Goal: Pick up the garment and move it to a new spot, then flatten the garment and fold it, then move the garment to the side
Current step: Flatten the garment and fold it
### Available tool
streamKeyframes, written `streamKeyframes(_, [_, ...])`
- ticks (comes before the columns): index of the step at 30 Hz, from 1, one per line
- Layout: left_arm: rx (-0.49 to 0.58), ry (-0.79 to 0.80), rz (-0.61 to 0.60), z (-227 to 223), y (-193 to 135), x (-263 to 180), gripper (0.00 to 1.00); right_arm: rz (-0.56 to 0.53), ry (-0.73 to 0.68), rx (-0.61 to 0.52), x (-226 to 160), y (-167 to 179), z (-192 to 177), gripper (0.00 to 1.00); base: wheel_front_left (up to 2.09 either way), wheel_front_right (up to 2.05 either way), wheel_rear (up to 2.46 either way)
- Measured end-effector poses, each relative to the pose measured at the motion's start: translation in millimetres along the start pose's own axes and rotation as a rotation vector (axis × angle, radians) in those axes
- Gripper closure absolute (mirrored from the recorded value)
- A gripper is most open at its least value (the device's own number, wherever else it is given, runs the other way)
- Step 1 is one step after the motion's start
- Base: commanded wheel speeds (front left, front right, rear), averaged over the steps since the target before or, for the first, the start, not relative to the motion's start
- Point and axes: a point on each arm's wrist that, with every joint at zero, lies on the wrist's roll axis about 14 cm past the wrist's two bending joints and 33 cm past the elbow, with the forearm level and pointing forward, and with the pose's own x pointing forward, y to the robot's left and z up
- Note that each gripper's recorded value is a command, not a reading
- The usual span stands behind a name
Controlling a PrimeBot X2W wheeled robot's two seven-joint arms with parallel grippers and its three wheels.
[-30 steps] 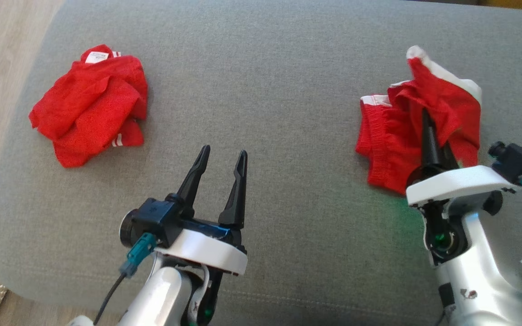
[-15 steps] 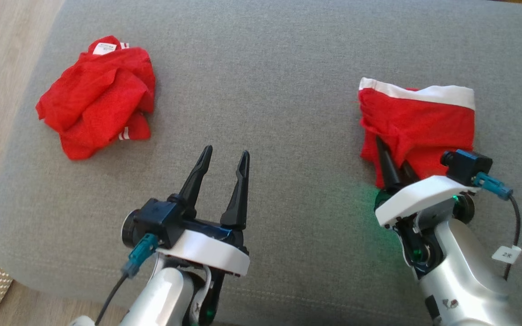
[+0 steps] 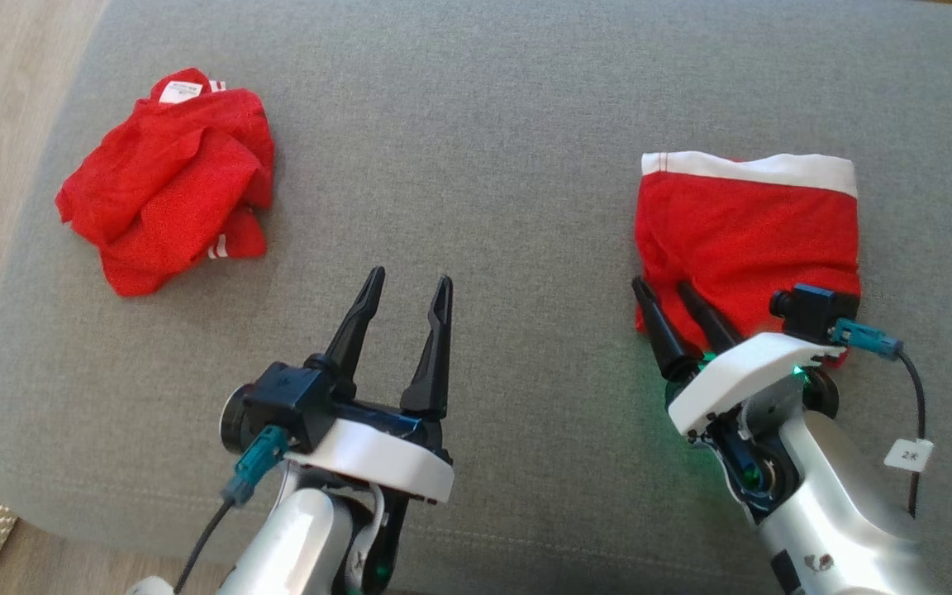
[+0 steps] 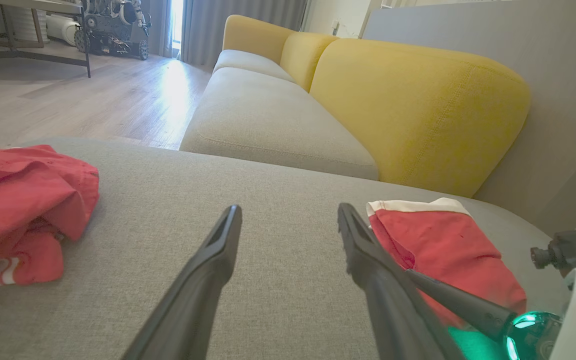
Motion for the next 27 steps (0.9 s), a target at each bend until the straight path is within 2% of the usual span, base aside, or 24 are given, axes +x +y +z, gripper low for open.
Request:
streamKeyframes(2, [0.000,0.000,0.000,0,0,0,0.00,-0.016,0.015,0.032,-1,-5,-4,0.00,0.00,0.00,0.00])
streamKeyframes(10, [-0.002,-0.015,-0.003,5,-1,-2,0.00,-0.017,-0.024,0.022,-7,-5,3,0.00,0.00,0.00,0.00])
streamKeyframes(15, [-0.003,-0.043,-0.017,15,-6,-1,0.00,-0.008,-0.205,-0.061,-23,-9,50,0.00,0.00,0.00,0.00])
streamKeyframes(18, [-0.009,-0.072,-0.017,24,-6,-2,0.00,-0.030,-0.323,-0.153,-43,-17,79,0.00,0.00,0.00,0.00])
streamKeyframes(22, [-0.021,-0.092,-0.019,30,-7,-6,0.00,-0.114,-0.435,-0.261,-78,-38,102,0.00,0.00,0.00,0.00])
streamKeyframes(27, [-0.045,-0.132,-0.039,43,-14,-3,0.00,-0.211,-0.575,-0.387,-122,-49,133,0.00,0.00,0.00,0.00])
